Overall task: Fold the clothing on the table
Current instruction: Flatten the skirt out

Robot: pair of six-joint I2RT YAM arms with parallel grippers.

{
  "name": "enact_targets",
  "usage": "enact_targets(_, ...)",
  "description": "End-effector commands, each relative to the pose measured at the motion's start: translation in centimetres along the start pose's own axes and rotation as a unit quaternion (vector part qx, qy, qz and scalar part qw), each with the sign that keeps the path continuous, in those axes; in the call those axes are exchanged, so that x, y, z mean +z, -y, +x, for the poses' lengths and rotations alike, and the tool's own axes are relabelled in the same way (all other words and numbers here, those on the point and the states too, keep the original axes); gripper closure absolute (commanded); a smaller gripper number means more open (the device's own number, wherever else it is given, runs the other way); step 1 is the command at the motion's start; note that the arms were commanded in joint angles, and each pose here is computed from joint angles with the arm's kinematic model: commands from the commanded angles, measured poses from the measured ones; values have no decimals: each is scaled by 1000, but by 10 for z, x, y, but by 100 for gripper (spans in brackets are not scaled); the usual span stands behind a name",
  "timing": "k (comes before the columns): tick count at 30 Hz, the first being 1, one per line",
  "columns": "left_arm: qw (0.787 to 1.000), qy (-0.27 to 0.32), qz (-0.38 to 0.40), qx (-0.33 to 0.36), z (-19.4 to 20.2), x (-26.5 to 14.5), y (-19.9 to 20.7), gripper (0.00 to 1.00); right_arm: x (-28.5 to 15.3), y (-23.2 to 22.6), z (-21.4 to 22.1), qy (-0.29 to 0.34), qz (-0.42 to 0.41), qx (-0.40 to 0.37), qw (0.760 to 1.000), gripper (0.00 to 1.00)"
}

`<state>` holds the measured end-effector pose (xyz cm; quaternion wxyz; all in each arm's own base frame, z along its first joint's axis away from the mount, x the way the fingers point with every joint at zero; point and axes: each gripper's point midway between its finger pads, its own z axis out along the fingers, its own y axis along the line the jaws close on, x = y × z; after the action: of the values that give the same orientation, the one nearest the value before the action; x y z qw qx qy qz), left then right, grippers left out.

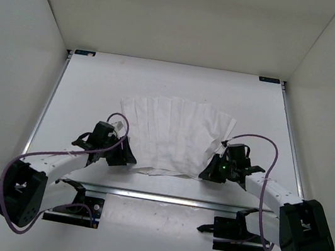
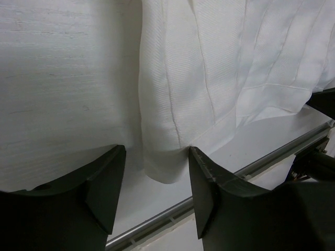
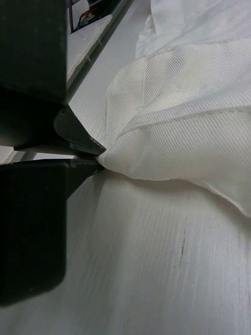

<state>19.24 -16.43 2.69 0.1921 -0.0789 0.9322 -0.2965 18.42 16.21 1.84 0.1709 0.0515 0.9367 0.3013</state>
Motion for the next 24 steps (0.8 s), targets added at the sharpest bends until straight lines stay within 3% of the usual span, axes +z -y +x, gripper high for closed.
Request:
enact_targets(1, 1000, -3, 20, 6, 3, -3, 9, 39, 2, 0, -4, 5, 6, -2, 1000, 100)
enact_targets(4, 999, -39, 10, 13, 21, 5, 8, 44, 3, -2, -9, 12, 0, -6, 1000, 100)
enact_targets(7, 999, -46, -7, 8, 26, 10, 1, 58, 2, -9, -15, 14, -4, -15, 1000, 100)
enact_targets(13, 1000, -10, -28, -1, 14, 5, -9, 100, 1, -13, -22, 23, -10, -19, 999, 100)
enact_targets(19, 1000, 23, -12, 14, -19, -4, 7, 100, -8, -16, -40, 44, -6, -29, 999, 100)
enact_targets(24, 998, 27, -16, 50, -81, -4, 21, 100, -30, -21, -114, 97, -4, -48, 994, 100)
